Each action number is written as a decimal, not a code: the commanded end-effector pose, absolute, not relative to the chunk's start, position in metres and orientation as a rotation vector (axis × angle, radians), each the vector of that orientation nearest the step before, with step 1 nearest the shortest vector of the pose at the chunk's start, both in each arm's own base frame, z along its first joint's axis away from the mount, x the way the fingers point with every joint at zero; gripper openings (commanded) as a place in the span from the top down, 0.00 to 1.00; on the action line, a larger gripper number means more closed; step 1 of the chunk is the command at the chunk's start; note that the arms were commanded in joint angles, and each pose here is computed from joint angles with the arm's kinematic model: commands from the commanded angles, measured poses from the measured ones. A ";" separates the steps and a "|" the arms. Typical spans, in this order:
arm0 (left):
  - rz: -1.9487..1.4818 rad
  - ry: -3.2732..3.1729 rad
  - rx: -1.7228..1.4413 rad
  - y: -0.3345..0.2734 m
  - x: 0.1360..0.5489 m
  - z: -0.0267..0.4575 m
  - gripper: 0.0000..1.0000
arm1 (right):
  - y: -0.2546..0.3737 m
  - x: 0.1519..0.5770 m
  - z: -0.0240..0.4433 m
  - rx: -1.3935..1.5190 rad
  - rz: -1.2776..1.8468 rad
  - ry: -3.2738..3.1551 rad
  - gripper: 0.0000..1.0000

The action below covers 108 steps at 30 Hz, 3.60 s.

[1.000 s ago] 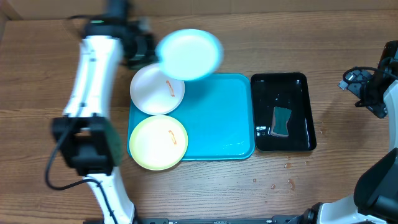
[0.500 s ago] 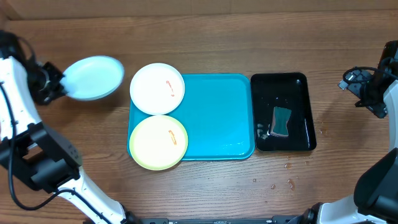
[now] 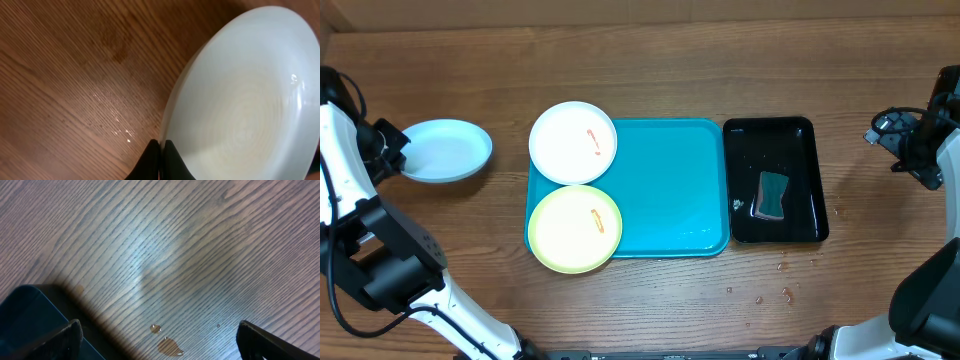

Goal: Clean dirty plates on tray and stack at the side
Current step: 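Carry the pale blue plate left and lower it onto the table, then reach the left gripper to the yellow plate rim and grasp it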

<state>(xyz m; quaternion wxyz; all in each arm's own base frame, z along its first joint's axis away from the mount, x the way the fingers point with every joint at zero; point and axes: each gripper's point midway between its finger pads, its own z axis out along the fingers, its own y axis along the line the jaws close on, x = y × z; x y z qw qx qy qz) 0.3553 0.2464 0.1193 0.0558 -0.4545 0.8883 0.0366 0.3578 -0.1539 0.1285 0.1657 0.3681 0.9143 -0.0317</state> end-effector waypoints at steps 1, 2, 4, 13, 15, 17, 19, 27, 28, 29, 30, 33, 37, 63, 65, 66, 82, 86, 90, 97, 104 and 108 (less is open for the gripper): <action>0.146 2.727 -1.351 0.240 0.348 0.111 0.96 | -0.155 0.362 0.134 1.039 -0.091 2.584 0.00; 0.145 2.736 -1.351 0.239 0.347 0.107 0.96 | -0.155 0.362 0.134 1.039 -0.091 2.584 0.00; 0.144 2.751 -1.353 0.236 0.344 0.100 0.96 | -0.155 0.362 0.134 1.039 -0.091 2.585 0.00; 0.133 2.785 -1.365 0.230 0.337 0.089 0.96 | -0.155 0.362 0.134 1.039 -0.091 2.584 0.00; 0.126 2.800 -1.366 0.227 0.335 0.084 0.96 | -0.155 0.362 0.134 1.039 -0.091 2.584 0.00; 0.125 2.814 -1.368 0.224 0.332 0.079 0.96 | -0.155 0.362 0.134 1.039 -0.091 2.584 0.00; 0.122 2.826 -1.372 0.222 0.329 0.074 0.96 | -0.155 0.362 0.134 1.039 -0.091 2.585 0.00; 0.098 2.858 -1.338 0.211 0.330 0.062 0.94 | -0.155 0.362 0.134 1.039 -0.091 2.584 0.00; 0.091 2.859 -1.331 0.209 0.332 0.062 0.94 | -0.155 0.362 0.134 1.039 -0.091 2.584 0.00; 0.085 2.861 -1.324 0.207 0.334 0.062 0.93 | -0.155 0.362 0.134 1.039 -0.091 2.585 0.00; 0.076 2.864 -1.313 0.205 0.335 0.062 0.89 | -0.155 0.362 0.134 1.039 -0.091 2.584 0.00; -0.046 2.882 -1.221 0.193 0.346 0.064 0.70 | -0.155 0.362 0.134 1.039 -0.090 2.584 0.00; -0.154 2.875 -1.190 0.183 0.355 0.076 0.62 | -0.155 0.362 0.134 1.039 -0.091 2.584 0.00; 0.071 2.945 -0.680 0.025 0.294 0.215 0.58 | -0.155 0.362 0.134 1.039 -0.091 2.585 0.00; 0.094 2.957 -0.694 0.020 0.285 0.206 0.59 | -0.155 0.362 0.134 1.039 -0.091 2.584 0.00; 0.095 2.966 -0.692 0.017 0.282 0.201 0.59 | -0.155 0.362 0.134 1.039 -0.091 2.584 0.00; 0.140 3.081 -0.741 0.012 0.241 0.076 0.62 | -0.155 0.362 0.134 1.039 -0.091 2.584 0.00; 0.153 3.077 -0.740 0.014 0.239 0.066 0.65 | -0.155 0.362 0.134 1.039 -0.091 2.584 0.00; 0.153 3.068 -0.749 0.016 0.238 0.057 0.67 | -0.155 0.362 0.134 1.039 -0.091 2.585 0.00; 0.159 3.071 -0.817 0.025 0.227 0.041 0.68 | -0.155 0.362 0.134 1.039 -0.091 2.584 0.00; 0.158 3.068 -0.839 0.030 0.225 0.039 0.91 | -0.155 0.362 0.134 1.039 -0.091 2.585 0.00; 0.160 3.070 -0.839 0.030 0.224 0.038 0.91 | -0.155 0.362 0.134 1.039 -0.091 2.584 0.00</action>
